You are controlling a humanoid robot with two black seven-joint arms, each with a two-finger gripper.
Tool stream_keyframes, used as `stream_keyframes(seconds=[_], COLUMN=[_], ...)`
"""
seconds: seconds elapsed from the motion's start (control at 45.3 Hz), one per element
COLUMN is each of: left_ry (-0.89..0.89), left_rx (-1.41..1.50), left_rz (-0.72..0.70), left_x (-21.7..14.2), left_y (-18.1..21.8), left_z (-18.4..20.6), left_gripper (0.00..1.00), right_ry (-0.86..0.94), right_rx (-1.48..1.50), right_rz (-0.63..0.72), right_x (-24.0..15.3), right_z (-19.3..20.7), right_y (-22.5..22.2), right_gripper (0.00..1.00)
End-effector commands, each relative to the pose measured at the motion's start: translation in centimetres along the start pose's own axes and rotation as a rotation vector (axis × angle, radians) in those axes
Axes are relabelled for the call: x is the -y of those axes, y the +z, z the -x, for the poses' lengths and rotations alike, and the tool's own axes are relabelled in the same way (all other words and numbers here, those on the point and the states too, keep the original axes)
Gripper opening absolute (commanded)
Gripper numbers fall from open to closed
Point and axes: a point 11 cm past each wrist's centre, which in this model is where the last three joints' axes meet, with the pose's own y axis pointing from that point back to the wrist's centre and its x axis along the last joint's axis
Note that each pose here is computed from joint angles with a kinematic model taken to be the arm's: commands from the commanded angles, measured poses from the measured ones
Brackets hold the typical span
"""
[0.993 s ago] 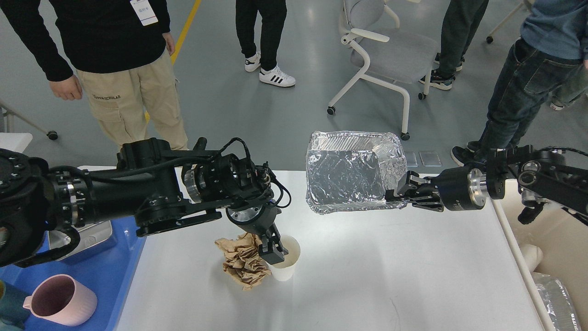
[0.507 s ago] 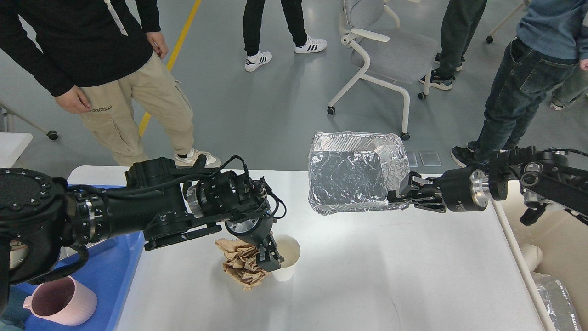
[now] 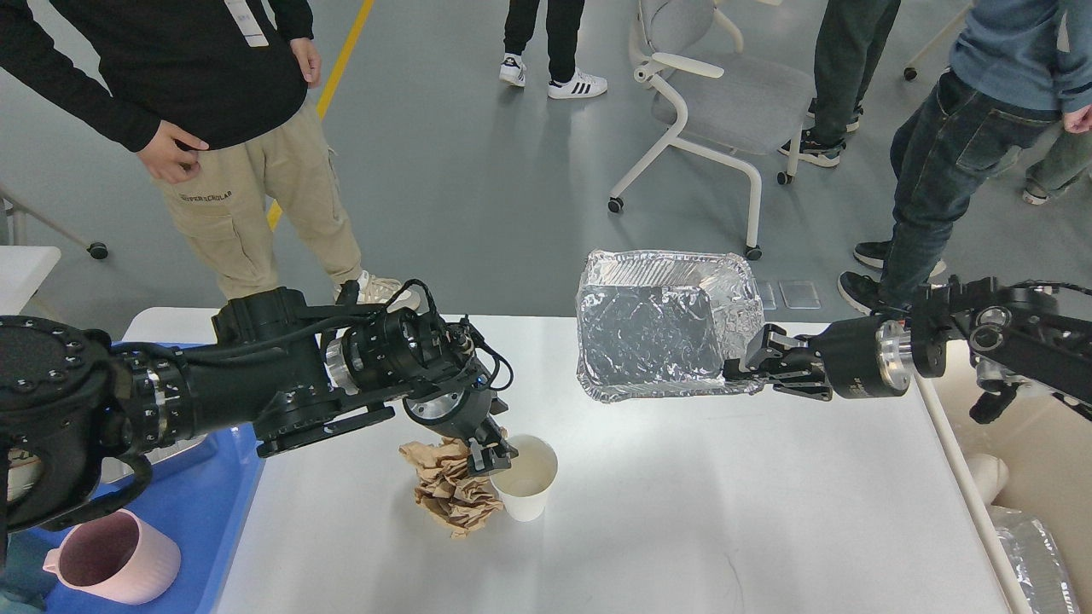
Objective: Tidy desktop
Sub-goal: 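Grasp the white paper cup with the left gripper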
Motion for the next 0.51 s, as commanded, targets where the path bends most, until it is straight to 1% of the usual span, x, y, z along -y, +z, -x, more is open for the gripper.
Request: stream_keyframes(seconds=[0.0,0.154,0.485], left_ry=[-0.002,-0.003,-0.008], left_rx=[0.000,-0.003,-0.001], left_rz=[0.012,0.027,0.038], left_x=[0.11,0.33,0.12], left_y=[0.21,0.53,0.39], left_z=[0.09,0.27,0.43], left_gripper=[0.11,0.00,0.00], right_ry=[0.001,0.002,0.004], right_rx=[0.000,-0.001,0.002], right_rz=[-0.002,-0.002,0.003], right_x=[-0.02,-0.02,-0.16], right_z=[-0.02,-0.04,-0.06], right_y=[-0.05,-0.05,0.14], right_gripper=[0.00,0.00,0.00])
